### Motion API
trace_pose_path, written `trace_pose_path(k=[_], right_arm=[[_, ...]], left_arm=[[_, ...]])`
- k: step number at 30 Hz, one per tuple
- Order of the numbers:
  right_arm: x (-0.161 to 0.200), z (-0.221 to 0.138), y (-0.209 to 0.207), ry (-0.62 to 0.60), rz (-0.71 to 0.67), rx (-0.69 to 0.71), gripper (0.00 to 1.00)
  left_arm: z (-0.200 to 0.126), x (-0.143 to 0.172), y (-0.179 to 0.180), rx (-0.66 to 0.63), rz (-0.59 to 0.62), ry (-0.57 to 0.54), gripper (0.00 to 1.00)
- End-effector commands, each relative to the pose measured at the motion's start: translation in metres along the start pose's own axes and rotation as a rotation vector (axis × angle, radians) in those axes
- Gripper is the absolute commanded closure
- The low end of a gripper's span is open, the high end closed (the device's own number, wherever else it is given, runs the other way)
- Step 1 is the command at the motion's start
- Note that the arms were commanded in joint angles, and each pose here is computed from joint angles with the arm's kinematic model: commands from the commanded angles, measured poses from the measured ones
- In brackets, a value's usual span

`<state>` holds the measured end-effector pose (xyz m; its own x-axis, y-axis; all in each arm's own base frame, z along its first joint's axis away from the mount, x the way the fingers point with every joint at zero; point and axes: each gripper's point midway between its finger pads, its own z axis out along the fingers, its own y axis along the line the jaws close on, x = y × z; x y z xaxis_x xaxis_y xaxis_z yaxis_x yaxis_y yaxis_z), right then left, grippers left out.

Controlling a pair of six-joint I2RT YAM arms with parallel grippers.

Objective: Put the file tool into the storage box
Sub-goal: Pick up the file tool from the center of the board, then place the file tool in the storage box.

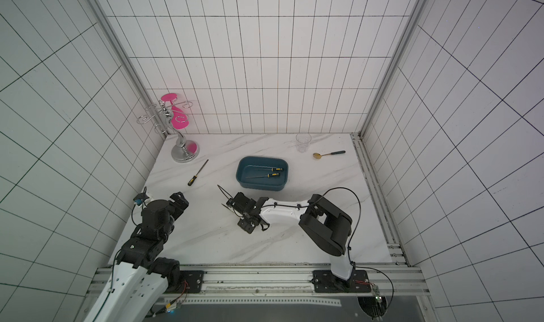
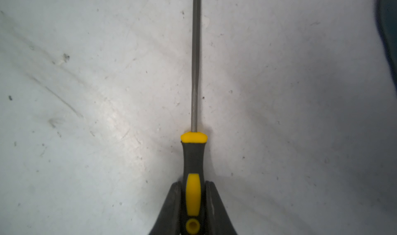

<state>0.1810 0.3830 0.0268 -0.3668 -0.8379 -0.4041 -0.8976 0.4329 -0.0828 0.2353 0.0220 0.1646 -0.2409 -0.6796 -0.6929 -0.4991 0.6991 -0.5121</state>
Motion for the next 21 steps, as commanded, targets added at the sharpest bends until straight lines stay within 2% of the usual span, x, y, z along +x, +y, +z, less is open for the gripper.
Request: trace_pose_path(k=[1, 7, 13, 16, 19, 21], right_arm=[[-0.004, -0.026, -0.008, -0.05, -0.029, 0.051, 0.92], [-0.029, -0.091, -0.03, -0.189, -0.09, 0.108, 0.93], [-0.047, -0.155, -0.082, -0.337, -0.056, 0.088, 0.92], [-0.044, -0.166, -0.107, -0.356, -0.095, 0.107, 0.92], [-0.039, -0.159, -0.13, -0.324, -0.139, 0.142, 0.93], [-0.039, -0.152, -0.149, -0.301, -0.115, 0.163, 0.94]], left_arm=[[-0.008, -0.009, -0.015, 0.052, -0.04, 0.003, 0.02], [-0.02, -0.028, -0.027, 0.082, -0.073, -0.035, 0.02], [-0.025, -0.044, -0.052, 0.158, -0.081, -0.05, 0.02], [-0.018, -0.046, -0.058, 0.146, -0.062, -0.047, 0.02], [-0.008, -0.044, -0.062, 0.133, -0.047, -0.031, 0.02], [-0.001, -0.041, -0.064, 0.13, -0.044, -0.014, 0.02]])
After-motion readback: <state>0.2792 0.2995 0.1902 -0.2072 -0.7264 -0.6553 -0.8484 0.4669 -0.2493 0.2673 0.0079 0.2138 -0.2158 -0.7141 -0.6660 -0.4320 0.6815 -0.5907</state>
